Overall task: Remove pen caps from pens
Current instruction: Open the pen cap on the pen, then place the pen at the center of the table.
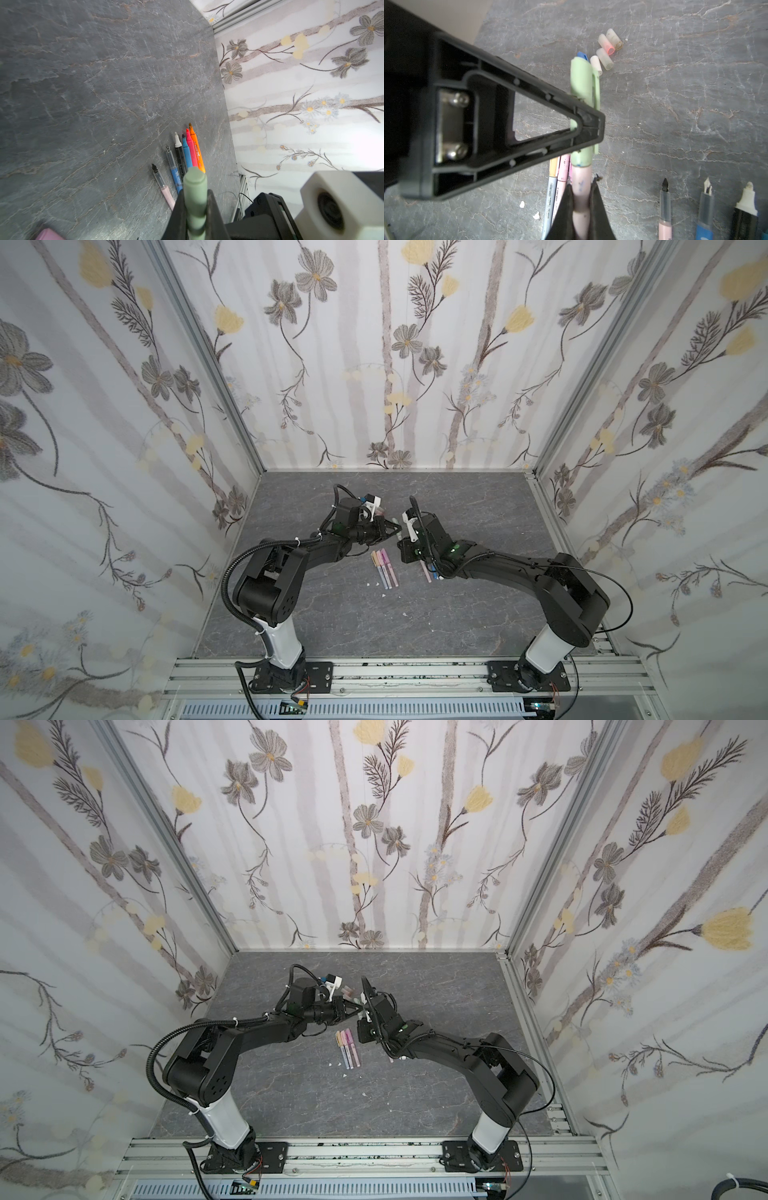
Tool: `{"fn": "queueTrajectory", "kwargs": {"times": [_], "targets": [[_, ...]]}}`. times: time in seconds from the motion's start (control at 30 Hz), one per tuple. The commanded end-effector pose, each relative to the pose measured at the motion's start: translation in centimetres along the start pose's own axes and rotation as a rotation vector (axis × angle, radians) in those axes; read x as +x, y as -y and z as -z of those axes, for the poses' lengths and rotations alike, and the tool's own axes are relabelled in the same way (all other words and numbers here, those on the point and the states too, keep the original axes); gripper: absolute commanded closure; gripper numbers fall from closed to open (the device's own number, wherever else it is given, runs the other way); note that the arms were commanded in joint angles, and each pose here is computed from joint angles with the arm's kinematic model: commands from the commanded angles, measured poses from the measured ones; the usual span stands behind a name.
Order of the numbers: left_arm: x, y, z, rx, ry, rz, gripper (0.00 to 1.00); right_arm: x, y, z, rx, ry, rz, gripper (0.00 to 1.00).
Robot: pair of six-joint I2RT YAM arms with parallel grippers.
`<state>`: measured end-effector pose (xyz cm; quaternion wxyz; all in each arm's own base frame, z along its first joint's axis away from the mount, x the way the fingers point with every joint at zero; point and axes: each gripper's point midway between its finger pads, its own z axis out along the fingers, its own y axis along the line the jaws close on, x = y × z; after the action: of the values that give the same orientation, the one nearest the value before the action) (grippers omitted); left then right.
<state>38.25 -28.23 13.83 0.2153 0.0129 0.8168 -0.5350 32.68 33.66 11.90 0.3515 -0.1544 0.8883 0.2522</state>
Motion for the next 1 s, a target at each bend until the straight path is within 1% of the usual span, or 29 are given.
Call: {"fn": "queueTrajectory", "kwargs": {"times": [0.0, 0.03, 0.07, 0.2, 0.3, 0.43, 0.53, 0.73, 0.83, 0.97], "targets": [[-3.8, -1.4, 0.8, -0.093, 0.125, -0.051, 1.00, 1.8, -0.1, 0.6, -0.008, -0.058, 0.005, 1.00], [-4.3, -1.5, 0.9, -0.103, 0.134, -0.056, 1.00, 2.1, 0.0, 0.6, -0.004, -0.065, 0.005, 1.00], [-4.9, -1.5, 1.0, -0.111, 0.141, -0.061, 1.00, 2.8, -1.0, 0.8, -0.020, -0.075, 0.022, 1.00], [-6.5, -1.8, 1.3, -0.129, 0.162, -0.068, 1.00, 4.1, -1.5, 1.0, -0.025, -0.094, 0.032, 1.00], [-7.3, -2.3, 1.5, -0.138, 0.173, -0.066, 1.00, 4.7, -1.6, 1.0, -0.025, -0.105, 0.034, 1.00], [-7.5, -2.7, 2.0, -0.147, 0.181, -0.062, 1.00, 4.9, -1.6, 1.2, -0.021, -0.105, 0.030, 1.00], [-7.1, -3.5, 2.9, -0.170, 0.182, -0.057, 1.00, 5.3, -0.7, 1.3, 0.023, -0.112, 0.030, 1.00], [-5.5, -6.7, 5.8, -0.228, 0.191, -0.012, 1.00, 7.3, 2.9, 0.7, 0.184, -0.174, 0.041, 1.00], [-4.6, -7.9, 7.0, -0.252, 0.197, 0.006, 1.00, 8.2, 4.1, 0.5, 0.232, -0.200, 0.047, 1.00], [-3.7, -8.9, 7.9, -0.264, 0.196, 0.023, 1.00, 8.8, 4.9, 0.2, 0.277, -0.223, 0.058, 1.00]]}}
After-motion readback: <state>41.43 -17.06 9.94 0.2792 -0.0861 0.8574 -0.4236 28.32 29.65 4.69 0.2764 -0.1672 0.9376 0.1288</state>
